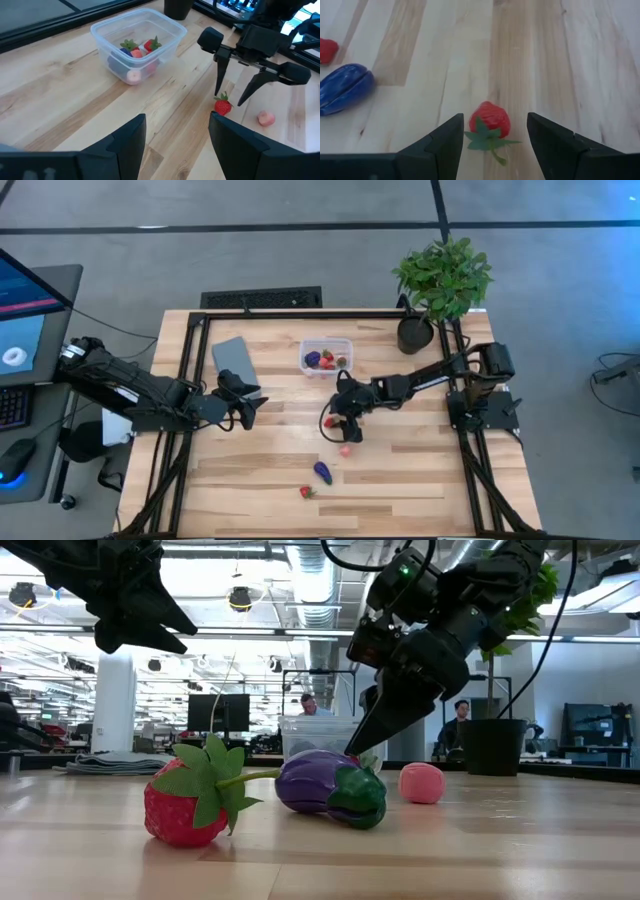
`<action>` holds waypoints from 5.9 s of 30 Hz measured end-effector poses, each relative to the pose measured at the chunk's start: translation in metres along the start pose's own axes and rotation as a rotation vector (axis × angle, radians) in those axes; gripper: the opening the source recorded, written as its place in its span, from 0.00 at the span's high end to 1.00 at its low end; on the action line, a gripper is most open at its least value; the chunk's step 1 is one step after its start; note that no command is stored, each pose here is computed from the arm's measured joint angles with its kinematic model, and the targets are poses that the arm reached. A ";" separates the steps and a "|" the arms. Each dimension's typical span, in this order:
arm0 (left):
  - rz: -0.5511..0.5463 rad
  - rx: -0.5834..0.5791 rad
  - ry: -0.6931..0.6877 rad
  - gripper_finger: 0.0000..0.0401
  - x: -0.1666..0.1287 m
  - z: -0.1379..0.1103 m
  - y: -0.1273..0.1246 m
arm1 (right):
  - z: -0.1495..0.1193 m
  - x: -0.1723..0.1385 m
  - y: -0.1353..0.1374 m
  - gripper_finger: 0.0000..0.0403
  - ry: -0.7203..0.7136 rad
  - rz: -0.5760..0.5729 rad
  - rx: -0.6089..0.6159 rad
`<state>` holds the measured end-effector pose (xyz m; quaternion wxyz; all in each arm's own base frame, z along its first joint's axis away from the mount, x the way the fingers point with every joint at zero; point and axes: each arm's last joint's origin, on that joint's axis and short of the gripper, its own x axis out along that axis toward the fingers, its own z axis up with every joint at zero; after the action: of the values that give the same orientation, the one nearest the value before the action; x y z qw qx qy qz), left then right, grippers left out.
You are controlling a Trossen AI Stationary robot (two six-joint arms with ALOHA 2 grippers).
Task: Pick and placing Produce into tupperware
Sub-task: Put the strawberry into the transparent bin
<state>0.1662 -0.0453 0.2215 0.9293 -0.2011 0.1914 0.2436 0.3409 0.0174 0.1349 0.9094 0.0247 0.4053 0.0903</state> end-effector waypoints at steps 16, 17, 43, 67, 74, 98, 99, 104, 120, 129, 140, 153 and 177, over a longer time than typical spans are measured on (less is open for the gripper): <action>0.004 0.000 -0.005 0.49 0.000 0.000 0.000 | 0.000 0.001 0.000 0.40 0.000 -0.001 0.001; 0.007 0.001 -0.007 0.49 0.000 0.000 0.000 | -0.001 0.003 -0.001 0.40 0.002 0.000 0.001; 0.014 0.002 -0.013 0.55 0.000 0.001 0.000 | 0.002 0.029 -0.004 0.42 0.095 0.032 0.044; 0.016 0.002 -0.014 0.55 0.000 0.001 0.000 | 0.001 0.029 -0.004 0.56 0.105 0.019 0.073; 0.016 0.002 -0.015 0.55 0.000 0.001 0.000 | 0.001 0.029 -0.004 0.58 0.105 0.018 0.098; 0.016 0.012 -0.014 0.55 0.000 0.000 0.000 | -0.001 0.028 -0.004 0.42 0.136 0.020 0.103; 0.016 0.013 -0.014 0.55 0.000 0.000 0.000 | -0.002 0.028 -0.004 0.42 0.139 0.020 0.104; 0.016 0.013 -0.014 0.55 0.000 0.000 0.000 | -0.003 0.028 -0.004 0.42 0.160 0.019 0.107; 0.016 0.014 -0.014 0.55 0.000 0.000 0.001 | -0.005 0.027 -0.004 0.45 0.170 0.015 0.110; 0.016 0.014 -0.014 0.55 0.000 0.000 0.001 | -0.005 0.027 -0.004 0.57 0.171 0.012 0.112; 0.016 0.014 -0.014 0.55 0.000 0.000 0.001 | -0.005 0.027 -0.004 0.51 0.171 0.013 0.117; 0.017 0.014 -0.013 0.55 0.000 0.000 0.001 | -0.005 0.027 -0.004 0.54 0.171 0.013 0.118; 0.016 0.014 -0.013 0.55 0.000 0.000 0.001 | -0.005 0.027 -0.004 0.53 0.171 0.014 0.118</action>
<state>0.1661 -0.0447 0.2215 0.9299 -0.1913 0.1885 0.2513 0.3556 0.0182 0.1110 0.8678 0.0734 0.4859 0.0742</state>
